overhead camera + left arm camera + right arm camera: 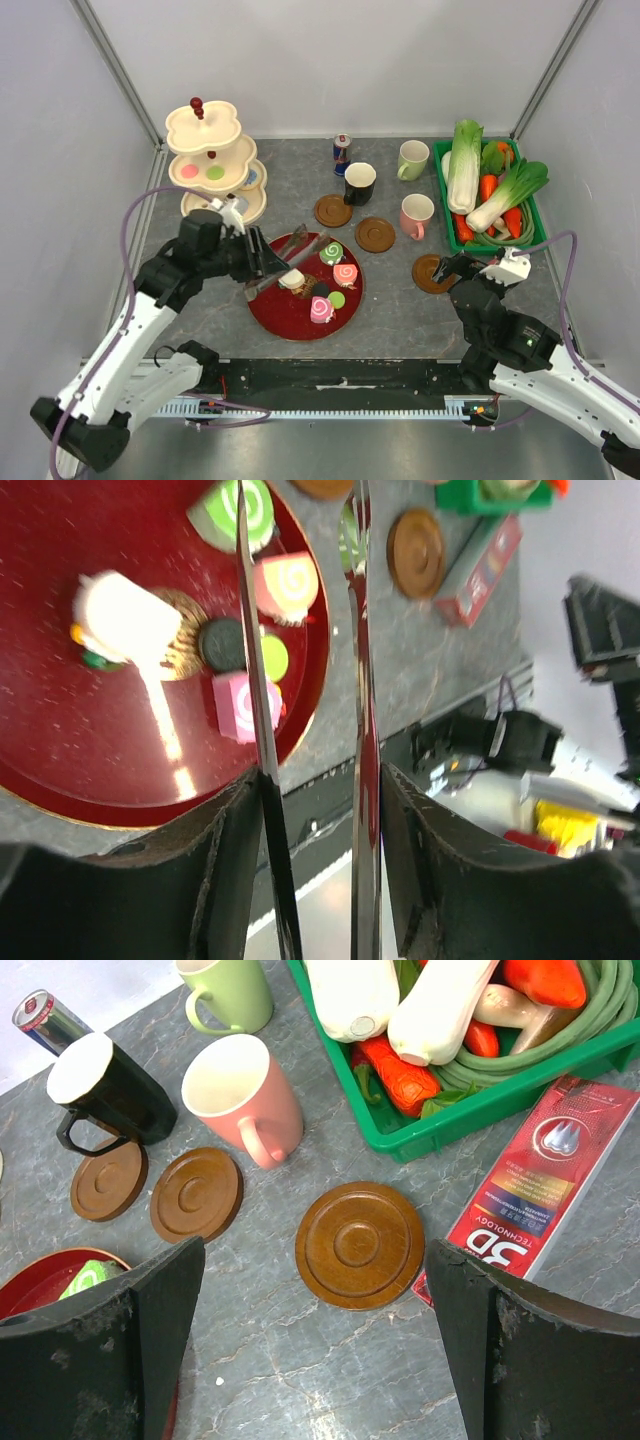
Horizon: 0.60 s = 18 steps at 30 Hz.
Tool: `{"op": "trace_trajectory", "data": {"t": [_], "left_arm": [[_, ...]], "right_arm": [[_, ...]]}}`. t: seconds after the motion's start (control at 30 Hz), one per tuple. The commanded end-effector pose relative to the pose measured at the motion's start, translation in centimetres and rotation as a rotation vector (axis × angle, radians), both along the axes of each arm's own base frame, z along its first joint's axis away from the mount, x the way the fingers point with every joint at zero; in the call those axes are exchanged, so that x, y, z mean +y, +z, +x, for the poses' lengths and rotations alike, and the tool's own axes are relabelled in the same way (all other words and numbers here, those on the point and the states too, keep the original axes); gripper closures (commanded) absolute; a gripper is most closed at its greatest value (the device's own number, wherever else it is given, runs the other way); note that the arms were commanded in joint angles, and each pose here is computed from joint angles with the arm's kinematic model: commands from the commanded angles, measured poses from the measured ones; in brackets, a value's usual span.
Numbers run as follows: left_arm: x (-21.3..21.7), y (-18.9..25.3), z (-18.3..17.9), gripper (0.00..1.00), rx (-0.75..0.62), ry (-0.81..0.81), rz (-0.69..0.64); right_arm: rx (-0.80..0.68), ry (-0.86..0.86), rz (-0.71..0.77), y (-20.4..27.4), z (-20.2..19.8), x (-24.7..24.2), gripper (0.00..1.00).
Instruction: Serve the afternoon tea
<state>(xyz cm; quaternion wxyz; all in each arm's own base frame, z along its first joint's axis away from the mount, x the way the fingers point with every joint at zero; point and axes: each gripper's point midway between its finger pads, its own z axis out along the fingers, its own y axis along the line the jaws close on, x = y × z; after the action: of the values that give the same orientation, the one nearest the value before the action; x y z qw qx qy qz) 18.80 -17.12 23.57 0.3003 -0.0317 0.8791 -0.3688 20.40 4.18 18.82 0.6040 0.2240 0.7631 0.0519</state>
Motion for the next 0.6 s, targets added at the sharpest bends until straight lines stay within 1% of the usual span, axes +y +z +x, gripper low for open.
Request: {"op": "trace_trajectory", "data": {"t": [0.0, 0.1, 0.2, 0.3, 0.4, 0.57], "left_arm": [[-2.1, -1.2, -0.4, 0.46, 0.041, 0.006, 0.052], [-2.2, -3.2, -1.9, 0.46, 0.099, -0.012, 0.126], [-2.0, -5.3, -4.2, 0.46, 0.18, -0.055, 0.202], [-1.9, -6.3, -6.1, 0.47, 0.236, -0.102, 0.249], [-1.9, -6.7, -7.5, 0.47, 0.267, -0.133, 0.269], [-2.3, -7.2, -9.1, 0.47, 0.324, -0.18, 0.246]], "right_arm": [[-0.021, -0.036, 0.008, 0.3, 0.1, -0.5, 0.02], [-0.023, -0.037, 0.012, 0.3, 0.0, -0.6, 0.02], [-0.025, -0.036, 0.018, 0.3, 0.0, -0.7, 0.02], [-0.026, -0.035, 0.021, 0.3, 0.0, -0.6, 0.02], [-0.024, -0.034, 0.02, 0.2, -0.1, -0.6, 0.02], [-0.026, -0.029, 0.028, 0.2, -0.1, -0.6, 0.02]]}}
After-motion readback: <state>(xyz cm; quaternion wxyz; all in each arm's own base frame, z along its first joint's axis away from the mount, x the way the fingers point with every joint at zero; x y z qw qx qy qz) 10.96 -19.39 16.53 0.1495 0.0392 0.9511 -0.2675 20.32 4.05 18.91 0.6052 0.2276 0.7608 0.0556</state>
